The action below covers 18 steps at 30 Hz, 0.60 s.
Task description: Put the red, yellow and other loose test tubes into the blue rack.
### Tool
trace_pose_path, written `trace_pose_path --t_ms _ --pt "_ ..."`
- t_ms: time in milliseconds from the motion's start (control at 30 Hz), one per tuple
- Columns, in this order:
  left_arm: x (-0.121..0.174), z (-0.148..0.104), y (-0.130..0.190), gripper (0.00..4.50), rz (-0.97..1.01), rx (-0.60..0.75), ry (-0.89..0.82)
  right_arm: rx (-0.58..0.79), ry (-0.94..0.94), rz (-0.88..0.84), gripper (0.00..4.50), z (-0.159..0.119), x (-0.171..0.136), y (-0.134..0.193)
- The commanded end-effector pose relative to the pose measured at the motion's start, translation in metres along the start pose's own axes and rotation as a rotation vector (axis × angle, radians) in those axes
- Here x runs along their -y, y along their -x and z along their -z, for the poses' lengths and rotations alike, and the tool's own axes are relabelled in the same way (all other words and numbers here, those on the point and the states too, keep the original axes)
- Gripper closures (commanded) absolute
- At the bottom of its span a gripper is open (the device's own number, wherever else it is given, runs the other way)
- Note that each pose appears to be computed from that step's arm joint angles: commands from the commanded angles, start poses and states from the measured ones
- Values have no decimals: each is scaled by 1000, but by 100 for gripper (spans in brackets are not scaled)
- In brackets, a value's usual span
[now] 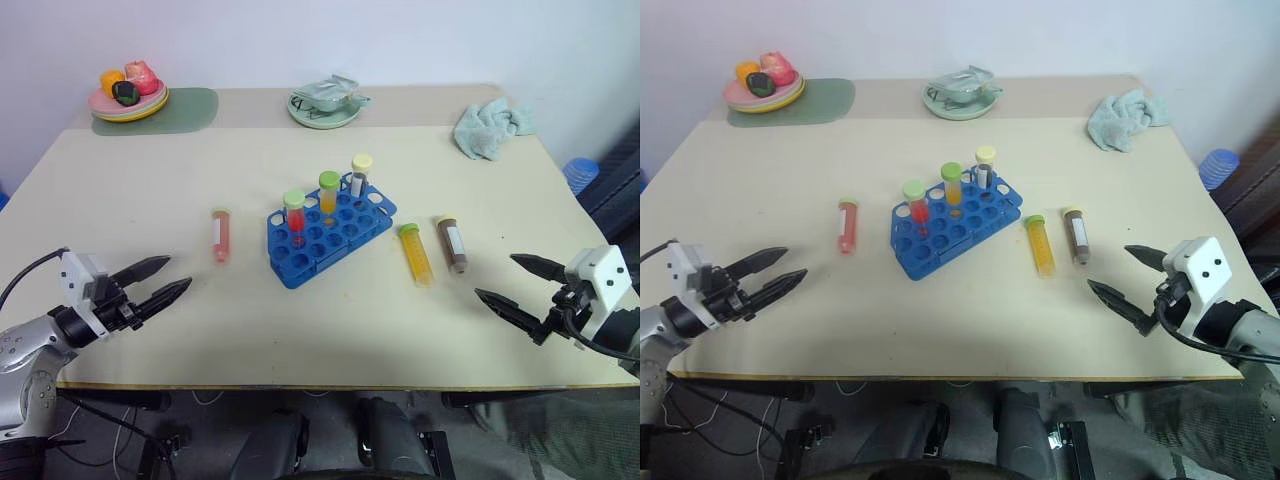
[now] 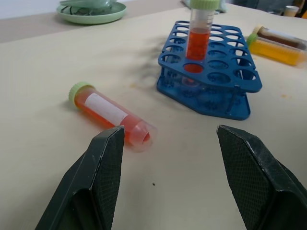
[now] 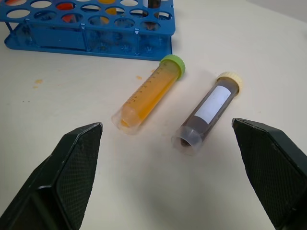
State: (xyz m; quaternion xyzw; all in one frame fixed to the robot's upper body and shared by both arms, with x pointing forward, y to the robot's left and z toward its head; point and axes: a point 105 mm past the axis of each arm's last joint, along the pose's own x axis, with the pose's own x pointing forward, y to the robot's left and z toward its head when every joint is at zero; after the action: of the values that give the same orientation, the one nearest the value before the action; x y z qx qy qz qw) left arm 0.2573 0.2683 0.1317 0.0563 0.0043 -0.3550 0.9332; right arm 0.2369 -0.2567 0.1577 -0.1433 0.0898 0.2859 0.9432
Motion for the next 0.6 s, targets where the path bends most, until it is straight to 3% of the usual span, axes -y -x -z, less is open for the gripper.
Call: trace_pose_path --t_ms 33,600 --pt "0 -11 1 139 12 8 -38 38 61 -4 4 -20 -2 1" --pt "9 -20 -6 139 68 38 -17 66 51 -23 4 -29 -9 -10"
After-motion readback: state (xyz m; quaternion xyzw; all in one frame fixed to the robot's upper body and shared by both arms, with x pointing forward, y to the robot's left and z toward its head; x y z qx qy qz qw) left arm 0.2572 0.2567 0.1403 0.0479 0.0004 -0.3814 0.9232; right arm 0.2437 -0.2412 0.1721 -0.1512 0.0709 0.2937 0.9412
